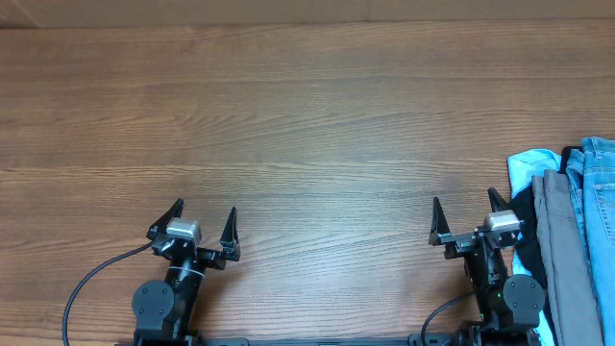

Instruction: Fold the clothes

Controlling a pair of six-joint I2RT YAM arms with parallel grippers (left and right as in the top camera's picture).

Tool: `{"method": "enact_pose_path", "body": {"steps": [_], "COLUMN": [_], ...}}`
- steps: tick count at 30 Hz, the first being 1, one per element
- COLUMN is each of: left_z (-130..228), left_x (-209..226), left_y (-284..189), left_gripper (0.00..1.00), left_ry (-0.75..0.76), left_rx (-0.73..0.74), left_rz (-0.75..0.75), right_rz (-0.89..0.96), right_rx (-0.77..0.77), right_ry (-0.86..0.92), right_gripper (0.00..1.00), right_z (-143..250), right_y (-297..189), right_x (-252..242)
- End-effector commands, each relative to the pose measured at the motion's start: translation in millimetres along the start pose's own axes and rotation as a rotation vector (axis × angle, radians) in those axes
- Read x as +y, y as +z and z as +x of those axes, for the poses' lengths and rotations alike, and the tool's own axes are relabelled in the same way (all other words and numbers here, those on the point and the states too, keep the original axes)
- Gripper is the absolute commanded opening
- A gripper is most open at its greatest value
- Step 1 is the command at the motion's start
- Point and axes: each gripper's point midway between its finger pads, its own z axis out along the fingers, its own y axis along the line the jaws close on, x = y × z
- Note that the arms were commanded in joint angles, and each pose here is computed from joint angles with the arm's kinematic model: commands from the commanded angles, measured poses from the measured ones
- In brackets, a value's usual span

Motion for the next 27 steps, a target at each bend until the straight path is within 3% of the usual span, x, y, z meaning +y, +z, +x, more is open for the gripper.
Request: {"method": "enact_pose_path", "body": {"steps": [1,27], "left_z": [0.1,-2.8], "left_x": [3.1,2.7], "left_y": [-0.3,-0.4], "left_gripper": [1.0,1.0], "left_ry": [0.026,0.028], "left_rx": [-0.005,-0.016], "left_rz": [-0.014,-0.013], "right_rz": [0.005,0.003], "right_rx": [-0.001,-0.005], "right_ry": [0.0,-0.001], "right_gripper": [1.0,1.0], "right_z": [2.2,1.3], "right_y": [0.1,0.1], "right_x": [-0.7,-0.3]}}
